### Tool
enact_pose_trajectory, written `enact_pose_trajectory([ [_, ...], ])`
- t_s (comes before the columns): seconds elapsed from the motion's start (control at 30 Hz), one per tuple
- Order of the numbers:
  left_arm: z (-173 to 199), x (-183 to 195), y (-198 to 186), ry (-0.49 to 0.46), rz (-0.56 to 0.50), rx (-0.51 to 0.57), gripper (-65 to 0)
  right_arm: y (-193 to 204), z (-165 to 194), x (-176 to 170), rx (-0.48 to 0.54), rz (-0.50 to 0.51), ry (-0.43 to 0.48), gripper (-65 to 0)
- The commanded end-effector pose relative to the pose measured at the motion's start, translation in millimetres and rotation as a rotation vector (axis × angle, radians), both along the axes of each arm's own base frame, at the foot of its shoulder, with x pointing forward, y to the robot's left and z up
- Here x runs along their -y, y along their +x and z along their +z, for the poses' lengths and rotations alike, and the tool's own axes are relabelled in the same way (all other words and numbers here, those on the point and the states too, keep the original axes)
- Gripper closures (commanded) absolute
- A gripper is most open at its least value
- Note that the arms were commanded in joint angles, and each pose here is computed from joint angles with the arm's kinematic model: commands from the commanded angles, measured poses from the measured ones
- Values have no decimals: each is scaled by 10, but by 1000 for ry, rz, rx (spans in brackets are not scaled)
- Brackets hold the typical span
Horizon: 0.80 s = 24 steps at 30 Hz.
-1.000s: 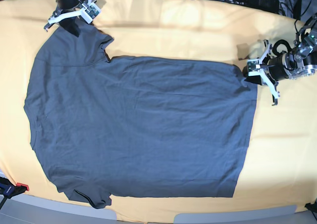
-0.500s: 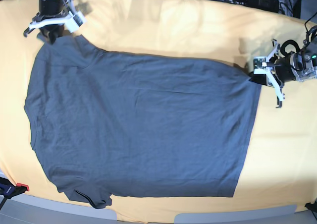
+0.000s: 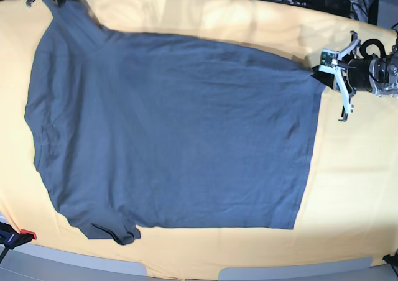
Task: Fold the T-shirt properly
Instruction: 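Lift the held edge and fold it over the shirt body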
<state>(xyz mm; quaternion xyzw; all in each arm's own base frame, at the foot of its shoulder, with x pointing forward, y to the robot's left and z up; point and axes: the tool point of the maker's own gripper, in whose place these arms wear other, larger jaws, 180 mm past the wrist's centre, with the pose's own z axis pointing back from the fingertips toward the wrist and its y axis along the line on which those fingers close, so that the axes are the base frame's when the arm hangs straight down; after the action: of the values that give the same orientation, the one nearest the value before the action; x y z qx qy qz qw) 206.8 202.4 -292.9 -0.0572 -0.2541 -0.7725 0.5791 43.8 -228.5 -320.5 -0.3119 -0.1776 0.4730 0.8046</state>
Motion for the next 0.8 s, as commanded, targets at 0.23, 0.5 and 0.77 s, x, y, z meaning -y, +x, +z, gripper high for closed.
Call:
enact_pose_trajectory([
  [0.23,372,107,-186,-29,-46,-43,0,-215,30,20,-60,-1,-11,0],
  [0.5,338,319,-705,-50,-135,-171,0,-264,32,88,-79,-32,-41,0],
  [0.77,237,261,-819,-9,-130,-208,0,-245,36,73,-71,-22,-36,0],
])
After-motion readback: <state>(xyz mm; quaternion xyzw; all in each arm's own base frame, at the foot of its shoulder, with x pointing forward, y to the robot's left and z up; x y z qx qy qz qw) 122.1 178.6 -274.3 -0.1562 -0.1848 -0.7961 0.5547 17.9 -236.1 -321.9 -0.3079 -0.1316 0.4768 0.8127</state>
